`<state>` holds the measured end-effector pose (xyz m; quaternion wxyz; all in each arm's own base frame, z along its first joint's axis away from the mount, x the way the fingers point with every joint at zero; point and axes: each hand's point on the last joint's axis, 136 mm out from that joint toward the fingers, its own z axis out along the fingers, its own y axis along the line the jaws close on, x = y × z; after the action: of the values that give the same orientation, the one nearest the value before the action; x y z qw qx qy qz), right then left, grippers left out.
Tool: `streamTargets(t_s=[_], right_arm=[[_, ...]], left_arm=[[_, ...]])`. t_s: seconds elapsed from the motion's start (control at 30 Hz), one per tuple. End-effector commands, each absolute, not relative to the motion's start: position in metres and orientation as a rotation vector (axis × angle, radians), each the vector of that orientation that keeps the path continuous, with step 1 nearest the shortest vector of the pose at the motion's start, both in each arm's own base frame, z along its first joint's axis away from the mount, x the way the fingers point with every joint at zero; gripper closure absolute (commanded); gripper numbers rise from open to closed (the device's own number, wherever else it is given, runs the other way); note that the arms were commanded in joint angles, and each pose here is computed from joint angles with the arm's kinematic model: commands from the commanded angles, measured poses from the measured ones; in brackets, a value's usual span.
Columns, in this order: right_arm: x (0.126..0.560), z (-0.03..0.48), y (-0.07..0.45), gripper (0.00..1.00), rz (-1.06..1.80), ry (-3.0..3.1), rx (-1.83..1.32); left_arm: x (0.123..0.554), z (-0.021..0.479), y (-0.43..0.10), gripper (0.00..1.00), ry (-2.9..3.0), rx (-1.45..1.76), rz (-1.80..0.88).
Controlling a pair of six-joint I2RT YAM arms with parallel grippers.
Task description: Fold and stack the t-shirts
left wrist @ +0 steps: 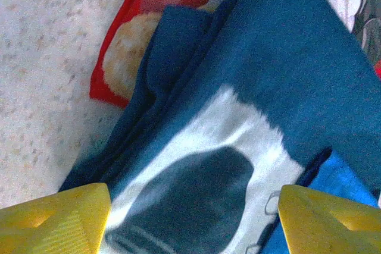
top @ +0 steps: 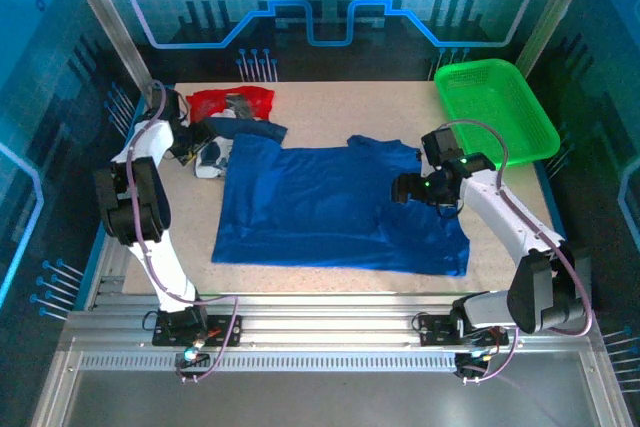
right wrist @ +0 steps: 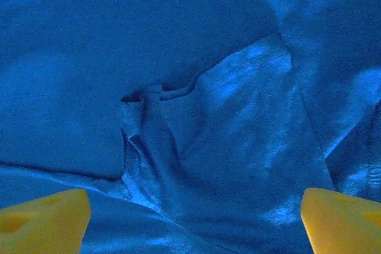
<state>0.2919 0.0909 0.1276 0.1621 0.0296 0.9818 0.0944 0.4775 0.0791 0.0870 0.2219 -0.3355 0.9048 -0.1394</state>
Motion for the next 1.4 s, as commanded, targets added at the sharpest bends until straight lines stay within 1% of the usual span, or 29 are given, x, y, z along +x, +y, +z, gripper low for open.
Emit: streamTargets(t_s=[0.0, 0.07, 0.3, 0.5, 0.7, 0.8, 0.83, 0.9, 0.97, 1.03, 1.07, 1.13, 1.23, 1.37], right_arm=[[0.295, 0.140, 0.102, 0.07, 0.328, 2.764, 0.011], [0.295, 0.139, 0.104, 0.07, 0.336, 2.766, 0.011], [0.298, 0.138, 0.109, 0.07, 0.365, 2.768, 0.001], [0.301, 0.139, 0.111, 0.07, 0.375, 2.773, -0.006], [0.305, 0.142, 0.112, 0.07, 0.367, 2.778, -0.031], [0.306, 0.144, 0.111, 0.07, 0.355, 2.774, -0.033], [0.306, 0.144, 0.111, 0.07, 0.353, 2.773, -0.033], [0.307, 0.144, 0.110, 0.07, 0.349, 2.772, -0.030], [0.306, 0.143, 0.109, 0.07, 0.343, 2.773, -0.027], [0.307, 0.143, 0.110, 0.07, 0.345, 2.772, -0.031], [0.307, 0.143, 0.109, 0.07, 0.341, 2.771, -0.028], [0.310, 0.143, 0.110, 0.07, 0.340, 2.767, -0.028], [0.313, 0.142, 0.110, 0.08, 0.337, 2.769, -0.030], [0.316, 0.141, 0.110, 0.08, 0.330, 2.770, -0.030]], left_arm=[[0.505, 0.109, 0.073, 0.24, 2.450, -0.765, -0.450], [0.504, 0.102, 0.084, 0.24, 2.476, -0.798, -0.362], [0.510, 0.085, 0.095, 0.24, 2.521, -0.766, -0.259], [0.518, 0.066, 0.088, 0.24, 2.573, -0.709, -0.201], [0.536, 0.056, 0.077, 0.26, 2.558, -0.701, -0.232], [0.539, 0.051, 0.068, 0.35, 2.577, -0.672, -0.238], [0.538, 0.049, 0.066, 0.39, 2.587, -0.669, -0.240], [0.535, 0.047, 0.064, 0.50, 2.597, -0.662, -0.238], [0.532, 0.049, 0.065, 0.65, 2.600, -0.650, -0.230], [0.533, 0.055, 0.064, 0.77, 2.592, -0.632, -0.240], [0.534, 0.061, 0.063, 0.83, 2.575, -0.624, -0.253], [0.538, 0.076, 0.059, 0.91, 2.536, -0.605, -0.280], [0.545, 0.102, 0.055, 1.00, 2.461, -0.579, -0.307], [0.553, 0.131, 0.056, 1.00, 2.376, -0.577, -0.326]])
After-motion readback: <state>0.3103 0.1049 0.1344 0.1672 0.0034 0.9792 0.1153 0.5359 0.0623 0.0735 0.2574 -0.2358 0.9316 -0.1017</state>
